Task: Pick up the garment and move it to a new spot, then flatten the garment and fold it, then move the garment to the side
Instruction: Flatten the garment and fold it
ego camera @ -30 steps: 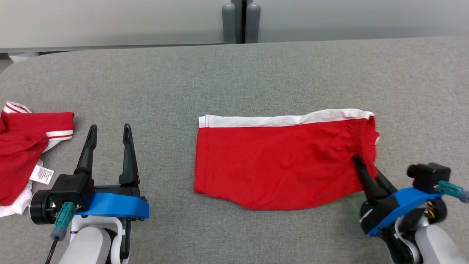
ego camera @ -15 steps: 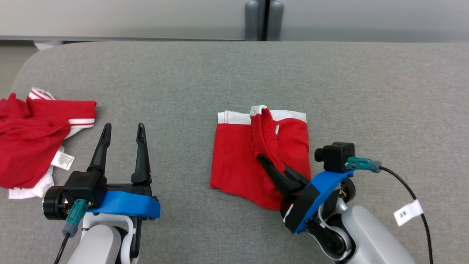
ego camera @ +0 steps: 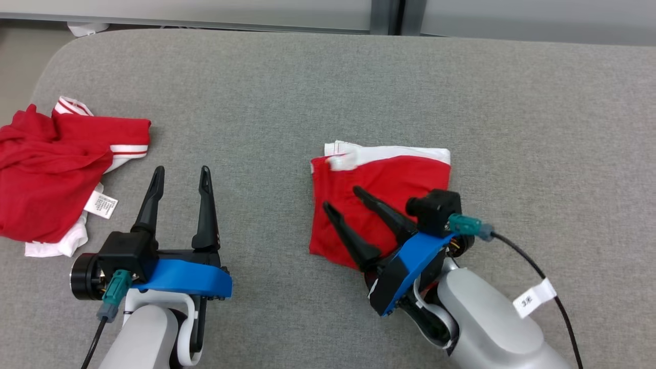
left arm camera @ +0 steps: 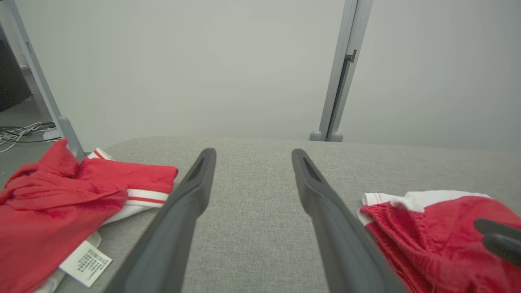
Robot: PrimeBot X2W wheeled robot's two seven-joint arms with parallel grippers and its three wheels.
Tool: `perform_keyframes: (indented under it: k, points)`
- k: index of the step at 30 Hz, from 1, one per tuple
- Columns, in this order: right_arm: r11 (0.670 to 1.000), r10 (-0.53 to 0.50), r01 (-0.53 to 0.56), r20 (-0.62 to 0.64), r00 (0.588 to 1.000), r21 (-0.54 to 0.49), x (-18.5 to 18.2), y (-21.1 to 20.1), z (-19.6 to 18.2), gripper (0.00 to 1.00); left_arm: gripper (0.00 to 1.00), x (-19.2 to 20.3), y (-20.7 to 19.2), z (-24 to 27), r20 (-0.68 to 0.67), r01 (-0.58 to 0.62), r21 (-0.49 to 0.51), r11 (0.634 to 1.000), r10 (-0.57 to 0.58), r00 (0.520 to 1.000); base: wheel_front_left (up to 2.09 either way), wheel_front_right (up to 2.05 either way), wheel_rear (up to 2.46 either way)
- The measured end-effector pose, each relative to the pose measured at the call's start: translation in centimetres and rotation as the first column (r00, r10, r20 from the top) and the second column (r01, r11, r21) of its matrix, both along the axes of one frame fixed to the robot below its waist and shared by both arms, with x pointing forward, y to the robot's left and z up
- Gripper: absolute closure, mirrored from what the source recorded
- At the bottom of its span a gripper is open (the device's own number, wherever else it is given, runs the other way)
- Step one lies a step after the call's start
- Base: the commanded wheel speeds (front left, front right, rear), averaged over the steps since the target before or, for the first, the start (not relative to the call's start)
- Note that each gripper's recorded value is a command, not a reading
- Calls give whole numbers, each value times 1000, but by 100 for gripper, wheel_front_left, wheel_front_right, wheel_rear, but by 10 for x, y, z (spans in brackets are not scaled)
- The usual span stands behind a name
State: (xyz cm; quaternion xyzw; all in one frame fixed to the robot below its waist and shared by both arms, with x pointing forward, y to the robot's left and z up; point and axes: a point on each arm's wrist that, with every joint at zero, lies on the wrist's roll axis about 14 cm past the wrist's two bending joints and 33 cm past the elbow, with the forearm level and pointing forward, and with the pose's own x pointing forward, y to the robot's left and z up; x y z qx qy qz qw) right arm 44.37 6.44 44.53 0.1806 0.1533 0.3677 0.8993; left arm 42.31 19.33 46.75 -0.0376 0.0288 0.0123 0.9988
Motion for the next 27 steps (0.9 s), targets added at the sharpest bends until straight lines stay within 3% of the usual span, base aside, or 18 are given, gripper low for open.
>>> perform_keyframes:
  k: [6, 10, 14, 20, 27]
  points:
    - [998, -10, 22, 204, 979, -56, 5, -23, 18, 0, 0, 5, -6, 3, 13, 18, -2, 1000, -18, 1000, 0, 0, 0]
    - [979, -171, 198, 322, 931, -52, 31, -83, 46, 0, 0, 7, -11, 5, 24, 35, 3, 999, -35, 999, 0, 0, 0]
    - [932, -318, 359, 354, 879, -54, 30, -142, 53, 0, 0, 6, -15, 6, 25, 46, 10, 999, -46, 999, 0, 0, 0]
    - [827, -495, 558, 386, 779, -65, 8, -220, 61, 0, 0, 0, -21, 16, 42, 70, 12, 997, -71, 997, 0, 0, 0]
    - [757, -571, 647, 386, 724, -93, -27, -251, 70, 0, 0, -20, -21, 19, 29, 88, 16, 996, -89, 996, 0, 0, 0]
